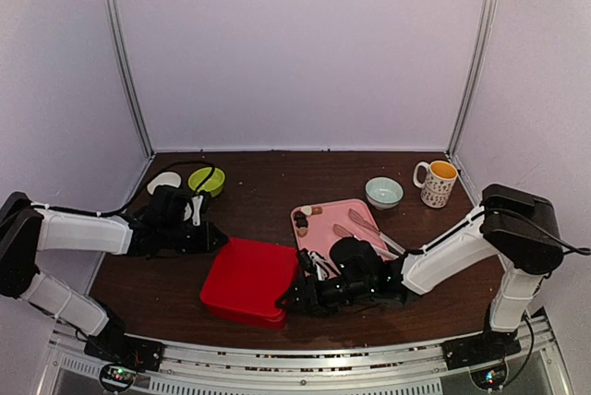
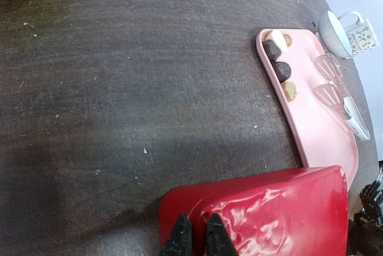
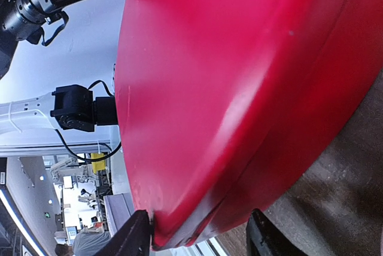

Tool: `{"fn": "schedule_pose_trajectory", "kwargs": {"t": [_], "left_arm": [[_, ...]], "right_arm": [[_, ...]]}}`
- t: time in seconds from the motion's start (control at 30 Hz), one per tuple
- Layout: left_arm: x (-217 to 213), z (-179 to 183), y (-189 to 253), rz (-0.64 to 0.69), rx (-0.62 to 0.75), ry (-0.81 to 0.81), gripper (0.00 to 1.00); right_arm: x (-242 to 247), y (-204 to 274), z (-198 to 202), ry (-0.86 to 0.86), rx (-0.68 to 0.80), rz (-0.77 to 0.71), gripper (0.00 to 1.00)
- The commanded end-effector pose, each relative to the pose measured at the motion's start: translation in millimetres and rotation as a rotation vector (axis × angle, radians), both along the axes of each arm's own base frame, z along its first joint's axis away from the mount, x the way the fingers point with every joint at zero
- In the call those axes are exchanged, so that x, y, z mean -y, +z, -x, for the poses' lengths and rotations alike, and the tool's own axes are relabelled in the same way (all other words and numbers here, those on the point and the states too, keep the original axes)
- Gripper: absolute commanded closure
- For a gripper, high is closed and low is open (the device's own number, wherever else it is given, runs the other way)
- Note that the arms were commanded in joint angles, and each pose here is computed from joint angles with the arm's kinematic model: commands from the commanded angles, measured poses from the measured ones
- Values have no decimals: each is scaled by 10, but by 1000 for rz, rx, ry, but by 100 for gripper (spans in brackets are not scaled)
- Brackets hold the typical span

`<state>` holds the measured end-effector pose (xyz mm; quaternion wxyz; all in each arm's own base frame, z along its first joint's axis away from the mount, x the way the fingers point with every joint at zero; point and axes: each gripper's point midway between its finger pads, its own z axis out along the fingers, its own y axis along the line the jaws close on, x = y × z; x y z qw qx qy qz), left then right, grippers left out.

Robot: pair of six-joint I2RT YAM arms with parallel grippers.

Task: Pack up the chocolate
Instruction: Press the box lid onto the packing box.

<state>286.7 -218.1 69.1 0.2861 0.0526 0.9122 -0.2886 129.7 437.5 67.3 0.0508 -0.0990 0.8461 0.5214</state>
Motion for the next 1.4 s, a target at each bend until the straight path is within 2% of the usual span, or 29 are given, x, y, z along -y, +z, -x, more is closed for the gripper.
{"fn": "schedule_pose_trajectory", "kwargs": {"t": [0.0,0.17,0.4,0.57,0.87,0.97,1.1,1.13,1.23,1.37], "left_arm": [[-239,579,-579,-124,-251,-14,93],[-221,635,-633,-120,-264,-8,92],[-212,650,-651,-107,-262,6,90],[-127,563,-471,-92,-219,-28,83],[-173,497,41,-139,-120,-72,60],[-232,547,157,-139,-103,-69,49],[-263,686,211,-110,-111,-86,21],[-275,728,196,-105,-120,-89,20],[-326,877,59,-99,-174,-92,26],[-324,1021,-122,-59,-234,-92,46]], "right_arm": [[-42,-146,94,23,-66,-10,51],[12,-343,135,8,-129,4,63],[30,-378,108,-5,-130,14,69],[76,-321,-20,-27,-72,46,70],[61,-288,-170,-37,-3,90,70],[74,-230,-245,-52,22,84,67],[82,-169,-329,-56,60,104,63],[74,-146,-358,-59,69,105,62],[41,-79,-436,-66,94,107,58],[22,-13,-576,-83,131,123,57]]}}
